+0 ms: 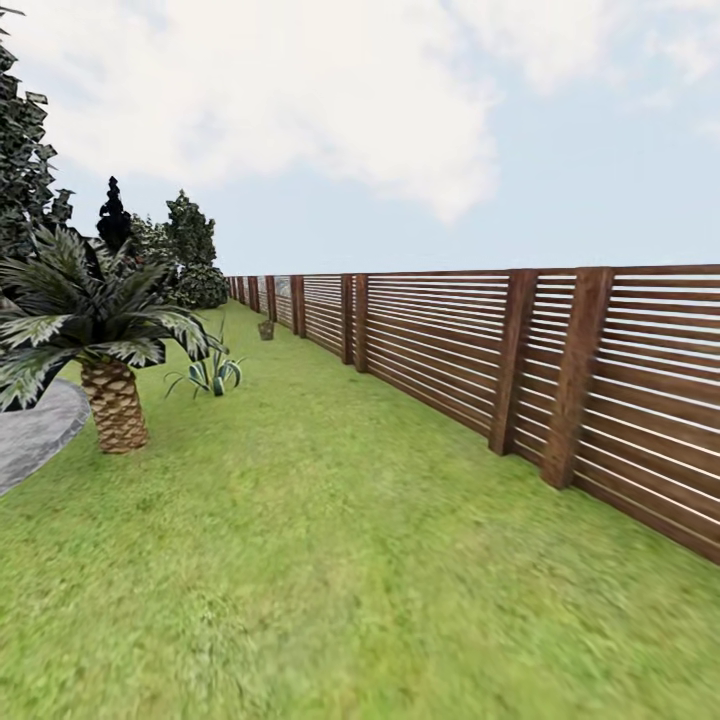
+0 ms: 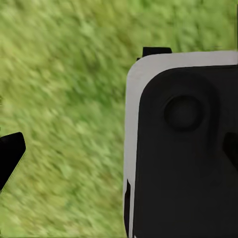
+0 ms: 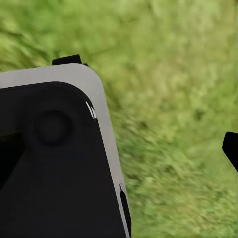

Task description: Take the three Easter eggs out of the wicker basket on the lawn in the garden, then place them on the lawn next to a single tree (choose any tree) so that all three eggs are next to the same tree and none are left in the basket.

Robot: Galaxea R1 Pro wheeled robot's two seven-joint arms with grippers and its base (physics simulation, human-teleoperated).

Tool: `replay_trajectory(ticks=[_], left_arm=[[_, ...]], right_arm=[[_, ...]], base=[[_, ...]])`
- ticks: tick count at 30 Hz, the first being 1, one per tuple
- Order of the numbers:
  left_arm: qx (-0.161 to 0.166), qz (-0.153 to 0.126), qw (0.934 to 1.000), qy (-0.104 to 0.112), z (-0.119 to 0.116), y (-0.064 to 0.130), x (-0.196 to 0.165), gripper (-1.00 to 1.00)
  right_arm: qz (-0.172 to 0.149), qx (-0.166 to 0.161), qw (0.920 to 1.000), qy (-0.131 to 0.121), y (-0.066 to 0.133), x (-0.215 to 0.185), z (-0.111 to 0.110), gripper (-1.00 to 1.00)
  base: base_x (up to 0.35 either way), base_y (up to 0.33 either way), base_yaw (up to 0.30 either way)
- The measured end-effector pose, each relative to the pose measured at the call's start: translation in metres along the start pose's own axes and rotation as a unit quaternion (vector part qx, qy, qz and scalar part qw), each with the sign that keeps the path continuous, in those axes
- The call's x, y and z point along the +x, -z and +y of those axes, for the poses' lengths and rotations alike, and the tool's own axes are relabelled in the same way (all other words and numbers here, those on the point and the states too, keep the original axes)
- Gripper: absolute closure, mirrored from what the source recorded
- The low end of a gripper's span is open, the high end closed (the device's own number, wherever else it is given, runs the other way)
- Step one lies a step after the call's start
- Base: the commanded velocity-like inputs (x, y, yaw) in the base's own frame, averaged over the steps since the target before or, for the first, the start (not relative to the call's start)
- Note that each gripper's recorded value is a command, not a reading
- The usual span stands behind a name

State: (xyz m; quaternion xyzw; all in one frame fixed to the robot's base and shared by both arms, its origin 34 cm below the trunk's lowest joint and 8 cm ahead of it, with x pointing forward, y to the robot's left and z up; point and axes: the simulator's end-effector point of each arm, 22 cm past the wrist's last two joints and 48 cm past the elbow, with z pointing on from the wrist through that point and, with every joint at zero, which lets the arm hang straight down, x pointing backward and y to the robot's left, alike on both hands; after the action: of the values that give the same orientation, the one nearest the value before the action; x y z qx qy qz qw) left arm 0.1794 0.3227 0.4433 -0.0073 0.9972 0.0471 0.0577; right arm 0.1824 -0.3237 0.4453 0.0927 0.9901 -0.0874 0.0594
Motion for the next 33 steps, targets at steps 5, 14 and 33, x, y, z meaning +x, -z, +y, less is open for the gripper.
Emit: replay_trajectory(ticks=[5, 14, 33], left_arm=[[0.000, 0.000, 1.0000, 0.000, -0.0001, 0.0000, 0.0000, -1.00], [0.000, 0.000, 1.0000, 0.000, -0.0001, 0.0000, 0.0001, -1.00], [0.000, -0.001, 1.0000, 0.000, -0.0001, 0.0000, -0.0003, -1.00]], right_arm=[[0.000, 0.000, 1.0000, 0.000, 0.0000, 0.0000, 0.0000, -1.00], [0.000, 0.000, 1.0000, -0.001, 0.0000, 0.0000, 0.0000, -1.00], [0.000, 0.000, 1.0000, -0.001, 0.0001, 0.0001, 0.0005, -1.00]], base=[[0.319, 0.000, 0.000], [0.319, 0.000, 0.000], [0.319, 0.000, 0.035]])
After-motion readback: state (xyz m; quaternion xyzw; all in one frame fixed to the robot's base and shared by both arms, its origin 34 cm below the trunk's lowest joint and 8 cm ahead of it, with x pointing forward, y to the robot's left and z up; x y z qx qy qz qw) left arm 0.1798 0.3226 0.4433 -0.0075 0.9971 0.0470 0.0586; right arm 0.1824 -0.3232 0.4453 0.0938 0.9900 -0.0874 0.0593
